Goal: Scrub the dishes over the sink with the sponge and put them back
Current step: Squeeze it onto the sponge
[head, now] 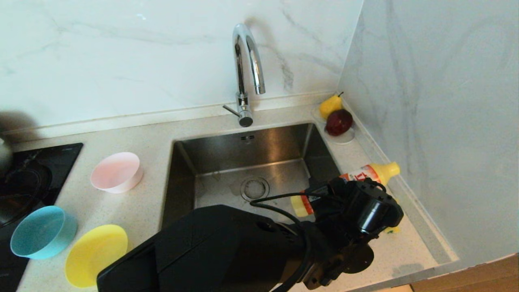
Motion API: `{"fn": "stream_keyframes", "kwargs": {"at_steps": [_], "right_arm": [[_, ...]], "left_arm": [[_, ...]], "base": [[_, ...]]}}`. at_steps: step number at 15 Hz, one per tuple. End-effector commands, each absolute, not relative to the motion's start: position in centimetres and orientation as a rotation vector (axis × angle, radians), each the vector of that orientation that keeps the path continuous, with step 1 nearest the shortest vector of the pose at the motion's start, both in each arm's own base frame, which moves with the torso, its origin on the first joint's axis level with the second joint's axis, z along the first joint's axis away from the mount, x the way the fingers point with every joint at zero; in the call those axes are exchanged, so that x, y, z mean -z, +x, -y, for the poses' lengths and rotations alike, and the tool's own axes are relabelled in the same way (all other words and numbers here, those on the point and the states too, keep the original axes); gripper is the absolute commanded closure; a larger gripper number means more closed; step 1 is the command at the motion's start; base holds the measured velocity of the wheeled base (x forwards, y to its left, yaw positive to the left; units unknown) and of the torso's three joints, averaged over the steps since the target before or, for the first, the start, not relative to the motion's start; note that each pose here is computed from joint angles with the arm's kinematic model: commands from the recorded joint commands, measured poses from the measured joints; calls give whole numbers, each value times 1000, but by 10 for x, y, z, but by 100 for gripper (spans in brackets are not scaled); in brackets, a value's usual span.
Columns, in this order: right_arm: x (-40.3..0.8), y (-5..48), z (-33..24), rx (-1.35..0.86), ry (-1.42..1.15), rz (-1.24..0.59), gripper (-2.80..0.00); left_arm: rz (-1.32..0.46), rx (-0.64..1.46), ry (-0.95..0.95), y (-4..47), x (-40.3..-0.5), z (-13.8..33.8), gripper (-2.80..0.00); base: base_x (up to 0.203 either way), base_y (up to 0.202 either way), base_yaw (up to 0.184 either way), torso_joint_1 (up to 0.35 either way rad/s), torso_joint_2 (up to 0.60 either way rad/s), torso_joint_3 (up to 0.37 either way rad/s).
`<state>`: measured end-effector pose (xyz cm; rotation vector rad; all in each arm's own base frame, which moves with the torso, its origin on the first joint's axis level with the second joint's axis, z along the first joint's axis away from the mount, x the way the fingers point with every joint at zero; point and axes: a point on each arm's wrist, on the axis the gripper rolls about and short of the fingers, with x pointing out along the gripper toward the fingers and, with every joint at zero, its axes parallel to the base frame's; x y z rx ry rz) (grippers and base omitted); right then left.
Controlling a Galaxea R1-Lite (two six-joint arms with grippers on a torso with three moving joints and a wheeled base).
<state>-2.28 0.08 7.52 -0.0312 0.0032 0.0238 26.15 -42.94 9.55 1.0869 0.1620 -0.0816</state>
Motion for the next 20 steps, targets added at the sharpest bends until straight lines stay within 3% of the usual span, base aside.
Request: {"fn": "stream_keyframes", "kwargs": {"at_steps": [1, 20], "right_arm": [[-75, -23, -1, -24, -32, -4, 0], [-75, -23, -1, -23, -32, -4, 0]], "left_arm": [[-165, 76, 1101, 262, -89, 431, 0], [-202, 154, 1268, 236, -49, 433, 0]], "base": [[0, 0, 0, 0, 0, 0], [0, 0, 0, 0, 0, 0]]}}
